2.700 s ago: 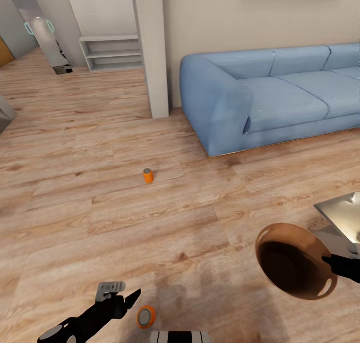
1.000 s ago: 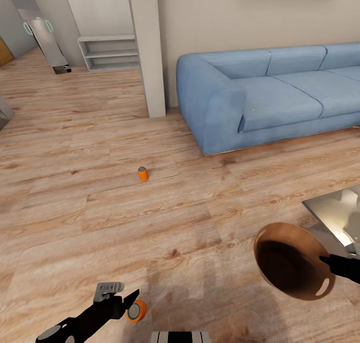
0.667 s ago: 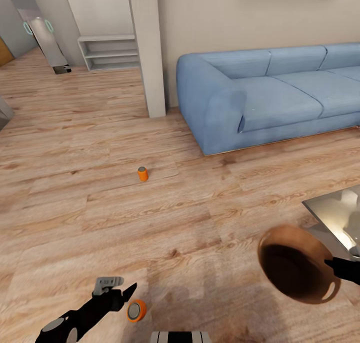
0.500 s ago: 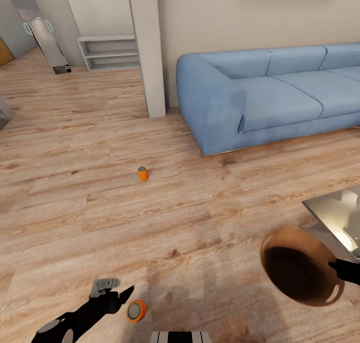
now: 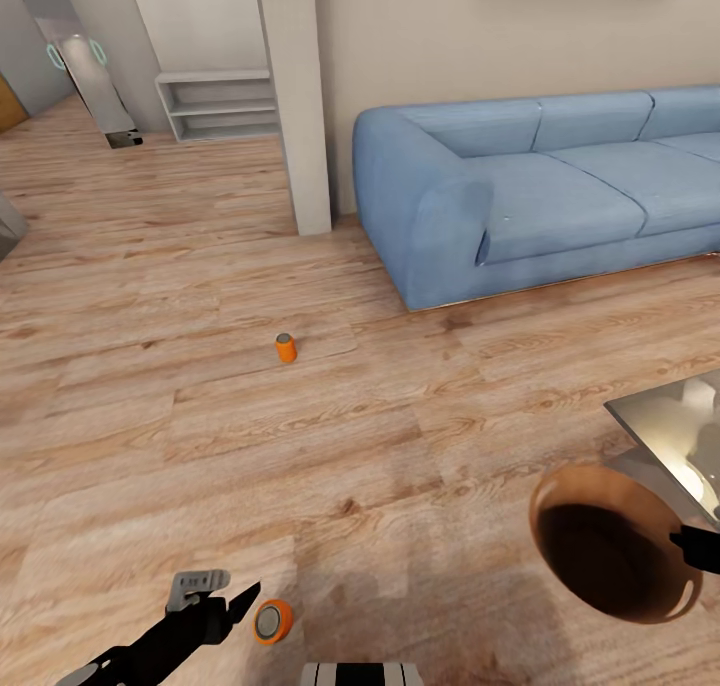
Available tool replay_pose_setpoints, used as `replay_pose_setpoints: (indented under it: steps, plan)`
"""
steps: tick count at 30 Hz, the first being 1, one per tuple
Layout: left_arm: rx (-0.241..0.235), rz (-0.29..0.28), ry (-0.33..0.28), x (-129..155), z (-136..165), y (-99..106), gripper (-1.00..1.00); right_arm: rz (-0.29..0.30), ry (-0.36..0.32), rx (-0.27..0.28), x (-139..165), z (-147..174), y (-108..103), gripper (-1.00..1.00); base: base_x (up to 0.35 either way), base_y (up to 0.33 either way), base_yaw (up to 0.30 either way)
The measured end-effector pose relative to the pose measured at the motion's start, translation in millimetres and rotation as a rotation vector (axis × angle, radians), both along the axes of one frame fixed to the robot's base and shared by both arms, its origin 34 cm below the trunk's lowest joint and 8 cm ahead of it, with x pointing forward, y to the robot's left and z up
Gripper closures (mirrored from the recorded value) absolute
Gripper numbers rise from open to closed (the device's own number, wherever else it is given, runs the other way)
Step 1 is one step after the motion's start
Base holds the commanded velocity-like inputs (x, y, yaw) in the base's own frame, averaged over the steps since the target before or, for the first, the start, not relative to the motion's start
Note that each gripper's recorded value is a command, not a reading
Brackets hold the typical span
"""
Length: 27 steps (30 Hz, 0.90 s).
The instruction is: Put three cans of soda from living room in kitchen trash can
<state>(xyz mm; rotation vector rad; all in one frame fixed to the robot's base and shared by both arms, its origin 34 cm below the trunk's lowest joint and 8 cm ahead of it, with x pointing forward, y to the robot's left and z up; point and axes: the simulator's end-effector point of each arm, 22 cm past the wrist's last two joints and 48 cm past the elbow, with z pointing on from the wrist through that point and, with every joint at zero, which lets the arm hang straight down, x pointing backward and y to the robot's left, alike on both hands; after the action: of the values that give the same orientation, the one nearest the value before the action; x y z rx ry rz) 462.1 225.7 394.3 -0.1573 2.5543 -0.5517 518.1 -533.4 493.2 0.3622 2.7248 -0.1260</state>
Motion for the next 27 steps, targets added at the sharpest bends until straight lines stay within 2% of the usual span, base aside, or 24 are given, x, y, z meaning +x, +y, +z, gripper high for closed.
replay_pose_setpoints:
  steps: [12, 13, 15, 17, 18, 19, 21, 22, 24, 26, 27]
  plan:
    - [-0.004, -0.005, -0.002, 0, 1, 0, -1.0, 0.002, 0.01, -0.021, -2, 0, -4, 1.0, 0.0, 0.0, 0.0]
    - [-0.007, -0.009, -0.004, 0, 1, 0, -1.0, 0.005, -0.004, -0.007, 1, 1, -1, 1.0, 0.0, 0.0, 0.0]
    - [-0.012, -0.014, -0.006, 0, 2, -1, -1.0, 0.01, -0.065, 0.06, 13, 4, 13, 1.0, 0.0, 0.0, 0.0]
    - [-0.016, -0.018, -0.009, 0, 3, -2, -1.0, 0.003, -0.139, 0.184, 28, 11, 37, 1.0, 0.0, 0.0, 0.0]
    - [-0.017, -0.019, -0.009, 0, 3, -2, -1.0, 0.005, -0.145, 0.218, 29, 12, 44, 1.0, 0.0, 0.0, 0.0]
    - [-0.017, -0.021, -0.01, 1, 3, -3, -1.0, -0.001, -0.142, 0.207, 28, 11, 41, 1.0, 0.0, 0.0, 0.0]
    - [-0.017, -0.024, -0.011, 0, 3, -3, -1.0, 0.015, -0.109, 0.108, 22, 8, 22, 1.0, 0.0, 0.0, 0.0]
    - [-0.018, -0.025, -0.011, 0, 3, -4, -1.0, 0.018, -0.094, 0.079, 19, 7, 16, 1.0, 0.0, 0.0, 0.0]
    - [-0.019, -0.028, -0.008, 0, 3, -5, -1.0, 0.015, -0.102, 0.098, 20, 8, 20, 1.0, 0.0, 0.0, 0.0]
    - [-0.019, -0.029, -0.007, -1, 3, -5, -1.0, 0.002, -0.13, 0.166, 26, 10, 33, 1.0, 0.0, 0.0, 0.0]
    - [-0.019, -0.03, -0.006, -1, 3, -5, -1.0, 0.0, -0.132, 0.175, 26, 11, 34, 1.0, 0.0, 0.0, 0.0]
